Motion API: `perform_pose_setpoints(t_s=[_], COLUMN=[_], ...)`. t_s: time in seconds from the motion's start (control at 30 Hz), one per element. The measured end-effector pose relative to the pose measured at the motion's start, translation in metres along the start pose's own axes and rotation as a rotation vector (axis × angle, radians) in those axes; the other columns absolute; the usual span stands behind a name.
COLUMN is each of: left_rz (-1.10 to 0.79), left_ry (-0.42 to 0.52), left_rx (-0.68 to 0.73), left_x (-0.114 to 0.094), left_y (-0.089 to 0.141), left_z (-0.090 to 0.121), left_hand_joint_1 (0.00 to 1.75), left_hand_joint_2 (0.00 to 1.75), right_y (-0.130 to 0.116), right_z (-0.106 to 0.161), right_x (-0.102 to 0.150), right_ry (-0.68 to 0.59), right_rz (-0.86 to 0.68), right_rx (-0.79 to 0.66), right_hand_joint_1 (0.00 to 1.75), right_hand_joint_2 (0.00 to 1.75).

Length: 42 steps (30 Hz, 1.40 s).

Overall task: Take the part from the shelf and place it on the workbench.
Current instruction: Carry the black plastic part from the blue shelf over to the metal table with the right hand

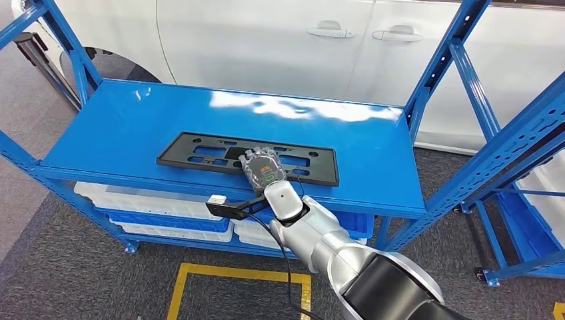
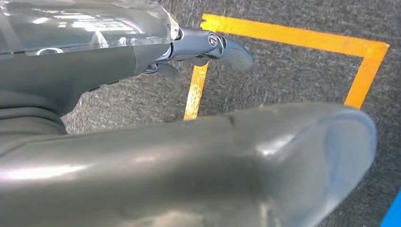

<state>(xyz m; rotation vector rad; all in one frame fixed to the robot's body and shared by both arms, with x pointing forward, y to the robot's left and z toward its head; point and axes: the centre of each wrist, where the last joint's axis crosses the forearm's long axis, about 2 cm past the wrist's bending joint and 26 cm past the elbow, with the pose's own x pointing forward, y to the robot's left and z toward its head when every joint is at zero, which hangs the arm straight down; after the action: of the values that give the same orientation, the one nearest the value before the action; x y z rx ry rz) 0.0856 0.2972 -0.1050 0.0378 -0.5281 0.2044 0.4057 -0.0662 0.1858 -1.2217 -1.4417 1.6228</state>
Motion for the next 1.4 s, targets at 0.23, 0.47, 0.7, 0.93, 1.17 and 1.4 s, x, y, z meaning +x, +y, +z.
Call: perform_pose_setpoints(t_s=[0.23, 0.47, 0.7, 0.93, 1.17, 1.4], left_rz=[0.012, 0.021, 0.024, 0.002, -0.024, 0.000], left_ry=[-0.012, -0.028, -0.104, -0.116, -0.127, -0.153], left_rx=[-0.007, -0.012, -0.024, -0.019, -0.032, -0.031], left_x=[0.001, 0.003, 0.007, 0.012, 0.017, 0.019], left_y=[-0.002, -0.002, -0.003, -0.006, -0.011, -0.013], left_z=[0.000, -0.001, -0.003, -0.004, -0.005, -0.006], left_hand_joint_1=[0.00, 0.00, 0.00, 0.00, 0.00, 0.00], left_hand_joint_2=[0.00, 0.00, 1.75, 1.75, 1.75, 1.75], right_y=[-0.006, -0.006, -0.009, -0.010, -0.021, -0.045], right_z=[-0.004, -0.003, -0.005, -0.006, -0.009, -0.016], right_x=[-0.002, 0.000, -0.001, -0.002, -0.003, -0.003], right_ry=[-0.001, -0.012, -0.007, -0.018, -0.037, -0.103], right_rz=[0.017, 0.035, 0.043, 0.045, 0.002, -0.179], right_rx=[-0.013, -0.015, -0.025, -0.035, -0.104, -0.255], right_hand_joint_1=[1.58, 1.71, 1.71, 1.71, 1.71, 1.71], right_hand_joint_2=[1.75, 1.75, 1.75, 1.75, 1.75, 1.75])
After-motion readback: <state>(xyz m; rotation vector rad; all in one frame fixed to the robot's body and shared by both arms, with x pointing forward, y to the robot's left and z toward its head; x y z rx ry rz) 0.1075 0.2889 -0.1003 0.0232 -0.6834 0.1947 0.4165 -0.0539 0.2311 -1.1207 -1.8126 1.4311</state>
